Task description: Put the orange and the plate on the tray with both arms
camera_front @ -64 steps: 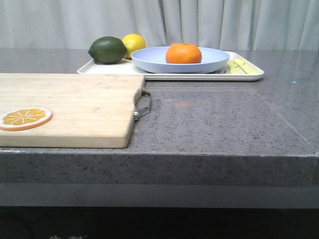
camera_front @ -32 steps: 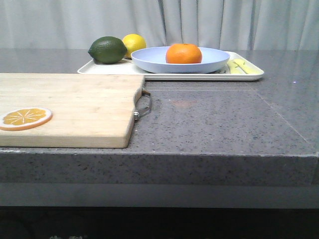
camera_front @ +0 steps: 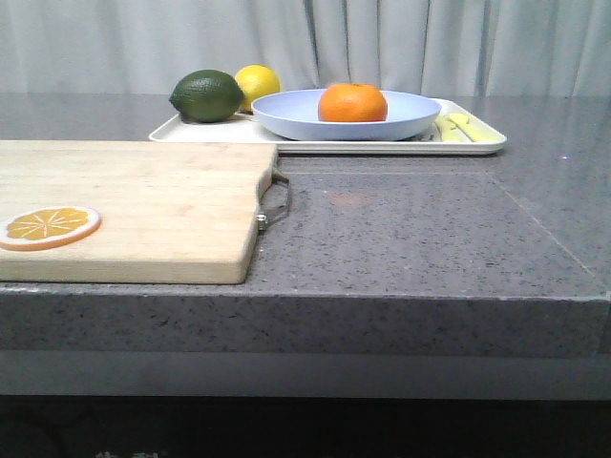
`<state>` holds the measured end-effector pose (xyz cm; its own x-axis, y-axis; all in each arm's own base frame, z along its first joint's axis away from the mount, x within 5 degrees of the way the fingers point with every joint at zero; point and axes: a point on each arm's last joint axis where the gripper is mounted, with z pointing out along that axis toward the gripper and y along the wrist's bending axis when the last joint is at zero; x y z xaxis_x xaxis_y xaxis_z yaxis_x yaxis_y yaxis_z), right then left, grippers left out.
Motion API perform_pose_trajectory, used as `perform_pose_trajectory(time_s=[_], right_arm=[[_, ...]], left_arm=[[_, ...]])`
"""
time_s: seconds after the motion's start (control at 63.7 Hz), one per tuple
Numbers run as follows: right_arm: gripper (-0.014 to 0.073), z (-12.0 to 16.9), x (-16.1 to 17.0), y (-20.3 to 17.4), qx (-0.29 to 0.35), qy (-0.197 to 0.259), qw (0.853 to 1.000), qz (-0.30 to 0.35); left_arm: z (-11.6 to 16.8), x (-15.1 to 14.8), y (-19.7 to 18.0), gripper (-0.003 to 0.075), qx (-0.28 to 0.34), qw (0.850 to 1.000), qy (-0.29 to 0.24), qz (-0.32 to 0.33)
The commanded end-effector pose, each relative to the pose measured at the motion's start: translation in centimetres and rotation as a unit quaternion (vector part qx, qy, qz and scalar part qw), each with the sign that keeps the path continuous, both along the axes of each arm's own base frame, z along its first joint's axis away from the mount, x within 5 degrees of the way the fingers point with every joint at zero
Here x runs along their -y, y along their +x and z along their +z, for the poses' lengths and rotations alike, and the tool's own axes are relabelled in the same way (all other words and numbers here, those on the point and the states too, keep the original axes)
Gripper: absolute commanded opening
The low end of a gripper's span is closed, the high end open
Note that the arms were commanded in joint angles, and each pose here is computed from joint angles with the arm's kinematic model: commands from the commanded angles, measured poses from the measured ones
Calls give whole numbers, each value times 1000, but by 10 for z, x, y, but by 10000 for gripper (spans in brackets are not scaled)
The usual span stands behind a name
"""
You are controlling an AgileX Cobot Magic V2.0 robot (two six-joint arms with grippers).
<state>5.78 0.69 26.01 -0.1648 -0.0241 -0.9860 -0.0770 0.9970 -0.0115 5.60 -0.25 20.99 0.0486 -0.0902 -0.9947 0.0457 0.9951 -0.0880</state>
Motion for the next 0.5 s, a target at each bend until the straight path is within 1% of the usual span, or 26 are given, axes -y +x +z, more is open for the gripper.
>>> perform_pose_trajectory(time_s=[0.0,0.11,0.236,0.283,0.487], right_arm=[[-68,-8,3,-4,83,-8,996,-18],[-68,-36,4,-6,94,-7,995,-24],[-68,-56,7,-3,119,-6,992,-37],[-68,-57,6,-3,111,-6,993,-36],[-68,-56,7,-3,115,-6,993,-39]], left_arm=[[6,-1,-2,-18,44,999,-12,4],[6,-1,-2,-18,44,999,-12,4],[6,-1,-2,-18,44,999,-12,4],[6,-1,-2,-18,44,999,-12,4],[6,-1,-2,-18,44,999,-12,4]])
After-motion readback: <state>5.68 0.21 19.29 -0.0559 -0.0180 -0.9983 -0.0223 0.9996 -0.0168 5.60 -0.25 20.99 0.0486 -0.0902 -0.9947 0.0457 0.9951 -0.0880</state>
